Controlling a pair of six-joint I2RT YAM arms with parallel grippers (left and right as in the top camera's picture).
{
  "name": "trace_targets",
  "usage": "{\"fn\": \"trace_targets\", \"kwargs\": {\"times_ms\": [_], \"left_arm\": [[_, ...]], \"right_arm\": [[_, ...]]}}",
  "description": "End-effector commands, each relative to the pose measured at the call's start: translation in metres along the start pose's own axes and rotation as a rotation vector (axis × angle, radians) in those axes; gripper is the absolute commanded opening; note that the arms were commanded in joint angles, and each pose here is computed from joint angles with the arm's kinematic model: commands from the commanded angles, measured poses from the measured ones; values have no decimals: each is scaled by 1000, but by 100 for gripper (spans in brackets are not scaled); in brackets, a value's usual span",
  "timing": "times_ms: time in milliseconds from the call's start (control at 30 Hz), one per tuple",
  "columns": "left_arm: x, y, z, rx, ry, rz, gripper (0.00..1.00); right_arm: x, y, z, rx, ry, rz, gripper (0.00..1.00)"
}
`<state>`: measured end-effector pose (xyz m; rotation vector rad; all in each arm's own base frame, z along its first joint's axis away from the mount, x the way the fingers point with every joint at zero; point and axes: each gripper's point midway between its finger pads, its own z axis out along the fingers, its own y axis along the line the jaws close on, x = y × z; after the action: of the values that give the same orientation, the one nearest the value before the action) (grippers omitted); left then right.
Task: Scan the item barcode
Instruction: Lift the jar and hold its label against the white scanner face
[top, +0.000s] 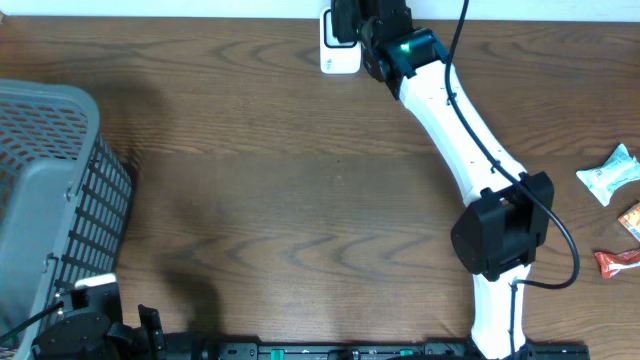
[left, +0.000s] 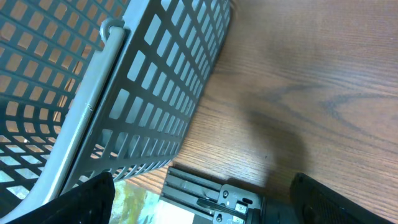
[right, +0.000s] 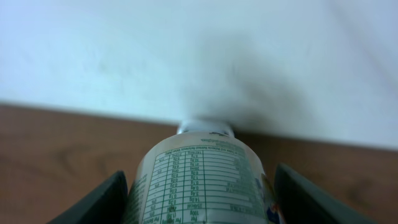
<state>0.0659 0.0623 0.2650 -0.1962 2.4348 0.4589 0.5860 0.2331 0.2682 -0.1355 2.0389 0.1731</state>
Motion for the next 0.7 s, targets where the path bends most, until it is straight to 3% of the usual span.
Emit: {"fn": "trace_targets", "kwargs": {"times_ms": [0,667], "left_arm": [[1,2,-1,-9,-2,1,90],[1,2,-1,-9,-2,1,90]], "right_arm": [[-4,-11,20,39,-53,7,59],[29,-3,116,13,-278,17,59]]}}
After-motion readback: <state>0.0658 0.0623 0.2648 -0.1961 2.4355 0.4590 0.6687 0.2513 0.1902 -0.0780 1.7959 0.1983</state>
